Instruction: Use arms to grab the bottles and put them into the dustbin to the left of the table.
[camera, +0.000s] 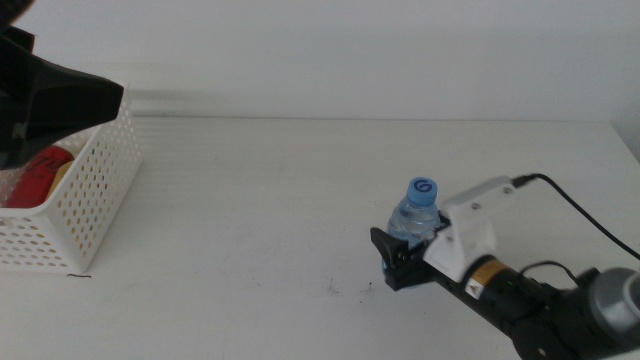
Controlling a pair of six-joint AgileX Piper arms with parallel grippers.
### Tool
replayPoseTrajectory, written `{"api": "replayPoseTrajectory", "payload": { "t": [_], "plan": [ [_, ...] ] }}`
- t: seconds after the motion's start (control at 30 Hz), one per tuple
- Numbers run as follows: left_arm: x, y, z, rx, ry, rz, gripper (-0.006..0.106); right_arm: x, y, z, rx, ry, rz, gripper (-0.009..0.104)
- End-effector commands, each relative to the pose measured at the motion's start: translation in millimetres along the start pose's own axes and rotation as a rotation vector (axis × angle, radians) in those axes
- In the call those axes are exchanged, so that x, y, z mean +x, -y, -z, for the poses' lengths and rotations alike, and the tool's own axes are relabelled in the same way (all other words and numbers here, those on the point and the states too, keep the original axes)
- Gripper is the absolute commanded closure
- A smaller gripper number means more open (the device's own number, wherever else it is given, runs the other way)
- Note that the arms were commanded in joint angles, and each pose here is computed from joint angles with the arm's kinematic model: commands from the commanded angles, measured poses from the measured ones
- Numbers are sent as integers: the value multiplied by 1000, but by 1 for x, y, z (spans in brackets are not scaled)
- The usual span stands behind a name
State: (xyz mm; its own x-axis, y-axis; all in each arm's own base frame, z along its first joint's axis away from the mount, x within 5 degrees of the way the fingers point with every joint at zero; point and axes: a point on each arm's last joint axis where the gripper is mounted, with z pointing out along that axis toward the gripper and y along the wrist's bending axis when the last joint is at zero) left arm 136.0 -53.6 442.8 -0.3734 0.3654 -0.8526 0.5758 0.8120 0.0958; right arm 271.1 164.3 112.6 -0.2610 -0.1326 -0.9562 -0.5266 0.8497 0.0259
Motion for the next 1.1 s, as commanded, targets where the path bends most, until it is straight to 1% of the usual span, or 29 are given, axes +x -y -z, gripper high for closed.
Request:
{"api": "replayPoseTrajectory", "payload": {
  "t": [0.0,0.07,0.1,0.2,0.27,0.3,0.4,0.47,0.57,0.7,0.83,0.93,0.97,1.03,1.07],
  "plan": [
    [0,1,0,2,13,-1,7,-7,-5,-10,-28,18,33,51],
    [0,1,0,2,13,-1,7,-20,-8,-17,-26,66,59,94],
    [0,1,0,2,13,-1,7,-28,-11,-22,-28,89,68,96],
    [0,1,0,3,13,0,7,-58,-15,-46,-64,98,115,95],
    [-1,1,0,2,15,0,7,-85,-18,-72,-88,96,151,95],
    [-1,1,0,2,15,0,7,-91,-20,-83,-96,93,163,95],
    [-1,1,0,2,15,0,7,-113,-21,-121,-104,144,140,95],
    [-1,1,0,2,15,0,7,-116,-25,-147,-114,175,132,95],
    [-1,1,0,2,15,0,7,-108,-31,-175,-123,190,134,95],
    [-1,1,0,2,15,0,7,-94,-34,-198,-127,189,135,95],
    [0,1,0,1,14,-1,7,-82,-42,-210,-141,185,137,92],
    [0,1,0,3,14,0,7,-74,-46,-213,-149,171,136,81],
    [0,1,0,3,14,0,7,-73,-46,-213,-148,165,135,74],
    [0,1,0,3,14,0,7,-70,-49,-213,-147,120,138,55],
    [0,1,0,3,14,0,7,-70,-51,-212,-143,93,134,43]
  ]
}}
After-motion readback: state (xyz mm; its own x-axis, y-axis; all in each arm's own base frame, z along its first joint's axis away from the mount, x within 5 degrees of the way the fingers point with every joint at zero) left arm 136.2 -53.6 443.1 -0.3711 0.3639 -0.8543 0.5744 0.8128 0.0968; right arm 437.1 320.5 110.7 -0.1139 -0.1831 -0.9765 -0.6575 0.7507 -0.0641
